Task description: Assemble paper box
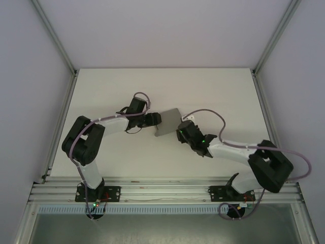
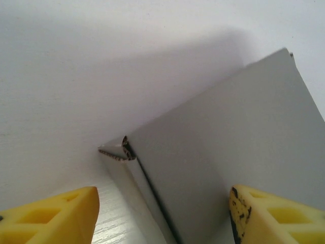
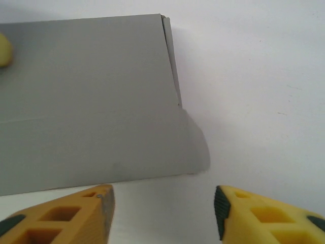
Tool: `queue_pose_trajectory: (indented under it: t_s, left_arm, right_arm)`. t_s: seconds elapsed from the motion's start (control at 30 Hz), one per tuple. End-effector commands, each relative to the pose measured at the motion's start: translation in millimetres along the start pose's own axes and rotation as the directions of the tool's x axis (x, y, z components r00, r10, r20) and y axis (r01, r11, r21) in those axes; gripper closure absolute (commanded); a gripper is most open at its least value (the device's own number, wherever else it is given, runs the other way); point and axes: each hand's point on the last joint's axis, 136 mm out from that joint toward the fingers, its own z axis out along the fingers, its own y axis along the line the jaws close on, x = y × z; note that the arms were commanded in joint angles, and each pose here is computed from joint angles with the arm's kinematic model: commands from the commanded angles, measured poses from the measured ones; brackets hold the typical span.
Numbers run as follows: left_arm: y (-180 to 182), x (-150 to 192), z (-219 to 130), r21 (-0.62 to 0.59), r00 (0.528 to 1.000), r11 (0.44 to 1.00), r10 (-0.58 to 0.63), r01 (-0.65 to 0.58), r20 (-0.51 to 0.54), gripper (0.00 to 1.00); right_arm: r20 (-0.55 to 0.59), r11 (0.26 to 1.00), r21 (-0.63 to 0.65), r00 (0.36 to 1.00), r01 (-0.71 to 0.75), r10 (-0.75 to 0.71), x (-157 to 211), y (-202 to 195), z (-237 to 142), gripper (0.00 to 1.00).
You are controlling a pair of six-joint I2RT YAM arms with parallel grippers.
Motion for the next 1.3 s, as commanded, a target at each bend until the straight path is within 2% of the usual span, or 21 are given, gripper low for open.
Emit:
queue_pose_trajectory:
  t_s: [0.0,0.07,0.23,0.37,0.53,0.63,0.73,0.93,1.27]
  left_arm:
    - [6.9,10.3,11.1,0.005,0.999,1.0,-0.026,0.026,-0.025,0.35]
    - [8.8,11.7,13.5,0.002,0.999,1.0,-0.03,0.03,-0.028,0.37]
    - [11.0,11.7,17.4,0.05,0.999,0.998,-0.044,0.045,-0.02,0.4]
    - [14.7,13.8,22.2,0.115,0.997,0.991,-0.069,0.072,-0.028,0.48]
    - [18.1,17.8,23.5,0.196,0.993,0.974,-0.108,0.114,-0.045,0.65]
    - [24.2,19.0,22.1,0.192,0.992,0.973,-0.119,0.126,-0.048,0.73]
    - [28.5,21.2,21.2,0.198,0.99,0.97,-0.133,0.139,-0.047,0.74]
    - [38.7,27.9,25.8,0.196,0.984,0.965,-0.167,0.176,-0.062,0.76]
    - [50.0,32.8,21.8,0.219,0.978,0.953,-0.198,0.208,-0.064,0.79]
  right_arm:
    - [-0.039,0.999,-0.029,0.999,-0.021,0.02,13.9,-3.8,-15.2,0.37]
    - [-0.022,0.999,-0.034,0.999,-0.042,0.041,15.3,-8.0,-22.5,0.3]
    - [0.065,0.989,-0.038,0.988,-0.14,0.142,0.9,-21.7,-37.1,0.01]
    - [0.061,0.966,-0.103,0.968,-0.238,0.245,-11.7,-25.5,-38.2,0.0]
    - [-0.014,0.922,-0.134,0.931,-0.363,0.365,-23.9,-34.3,-28.4,0.0]
    - [-0.088,0.909,-0.133,0.919,-0.394,0.385,-24.0,-33.4,-14.6,0.0]
    - [-0.15,0.889,-0.137,0.897,-0.436,0.417,-27.4,-31.7,-0.7,0.0]
    - [-0.283,0.81,-0.232,0.834,-0.538,0.473,-30.9,-11.7,28.7,0.01]
    - [-0.42,0.709,-0.334,0.772,-0.621,0.478,-32.4,19.1,57.4,0.09]
